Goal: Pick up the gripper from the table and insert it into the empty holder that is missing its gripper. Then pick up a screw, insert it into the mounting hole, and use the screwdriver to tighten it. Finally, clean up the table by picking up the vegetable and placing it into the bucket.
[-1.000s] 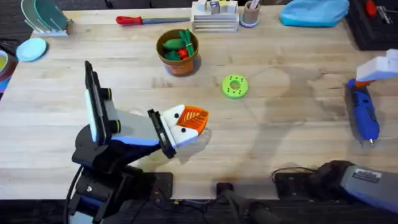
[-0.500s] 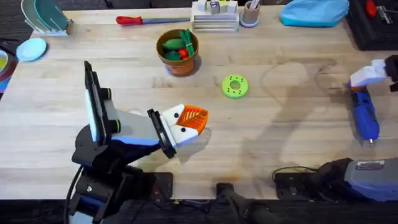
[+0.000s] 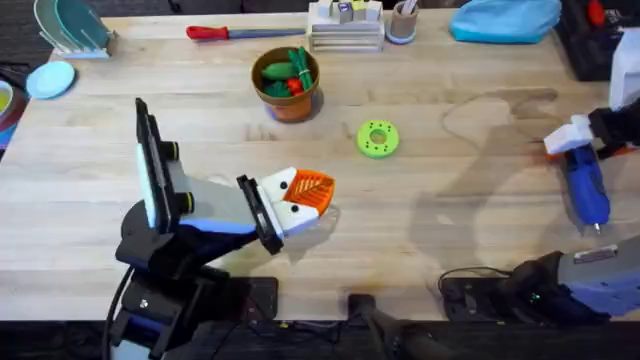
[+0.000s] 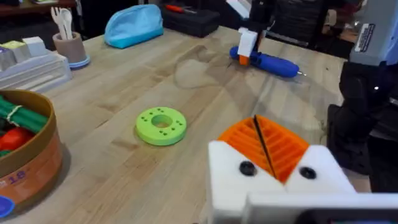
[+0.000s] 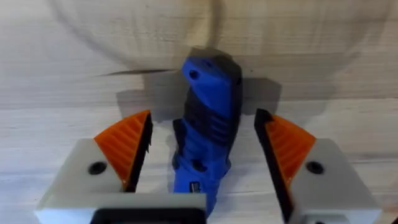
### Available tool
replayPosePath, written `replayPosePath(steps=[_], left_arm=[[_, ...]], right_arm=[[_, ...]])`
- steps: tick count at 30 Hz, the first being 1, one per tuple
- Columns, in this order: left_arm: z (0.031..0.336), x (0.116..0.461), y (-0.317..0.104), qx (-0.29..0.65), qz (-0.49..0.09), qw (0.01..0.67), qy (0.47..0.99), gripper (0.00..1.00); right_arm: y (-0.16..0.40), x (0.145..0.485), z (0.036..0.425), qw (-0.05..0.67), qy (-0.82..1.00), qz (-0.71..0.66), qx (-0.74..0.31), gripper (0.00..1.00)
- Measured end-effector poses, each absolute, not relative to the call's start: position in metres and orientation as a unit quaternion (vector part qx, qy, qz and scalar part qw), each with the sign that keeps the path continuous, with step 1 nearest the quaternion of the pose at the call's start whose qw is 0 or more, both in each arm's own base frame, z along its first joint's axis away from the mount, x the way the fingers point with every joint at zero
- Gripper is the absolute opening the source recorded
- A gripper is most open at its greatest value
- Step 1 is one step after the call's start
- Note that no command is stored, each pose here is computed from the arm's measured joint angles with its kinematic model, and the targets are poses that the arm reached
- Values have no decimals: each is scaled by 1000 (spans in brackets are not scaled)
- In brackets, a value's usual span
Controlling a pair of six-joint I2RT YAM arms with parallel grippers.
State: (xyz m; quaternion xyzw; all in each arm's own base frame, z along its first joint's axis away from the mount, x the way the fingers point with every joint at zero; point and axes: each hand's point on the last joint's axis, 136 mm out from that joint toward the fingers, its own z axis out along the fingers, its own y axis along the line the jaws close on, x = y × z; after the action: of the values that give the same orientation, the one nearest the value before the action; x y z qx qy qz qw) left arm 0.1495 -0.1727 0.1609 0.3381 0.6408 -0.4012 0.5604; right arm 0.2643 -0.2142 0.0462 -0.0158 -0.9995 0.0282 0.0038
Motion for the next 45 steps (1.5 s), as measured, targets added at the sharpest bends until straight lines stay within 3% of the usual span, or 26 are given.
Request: replayPosePath(steps=[10, 13, 14, 17, 25, 30, 32, 45], left_arm=[[161, 150, -173, 338, -401, 560, 641, 9], [161, 150, -173, 338, -401, 560, 641, 9], [161, 149, -173, 338, -401, 560, 641, 9], [161, 150, -173, 338, -401, 560, 641, 9], [161, 150, -173, 338, -401, 561, 641, 9], [161, 150, -173, 338, -401, 560, 641, 9], [161, 150, -173, 338, -401, 561, 641, 9], [161, 150, -173, 338, -401, 560, 641, 9]], right_arm=[[-223, 262, 36, 4, -999, 22, -25, 990], [-222, 262, 35, 4, -1000, 18, -24, 940], [-221, 262, 35, 4, -1000, 16, -24, 905], [-221, 262, 35, 3, -1000, 16, -23, 670], [-225, 263, 35, 2, -999, 24, -24, 260], [-221, 258, 35, 12, -1000, 16, -24, 130], [-219, 256, 35, 17, -1000, 12, -23, 34], [-189, 261, 37, 36, -999, -13, 12, 22]])
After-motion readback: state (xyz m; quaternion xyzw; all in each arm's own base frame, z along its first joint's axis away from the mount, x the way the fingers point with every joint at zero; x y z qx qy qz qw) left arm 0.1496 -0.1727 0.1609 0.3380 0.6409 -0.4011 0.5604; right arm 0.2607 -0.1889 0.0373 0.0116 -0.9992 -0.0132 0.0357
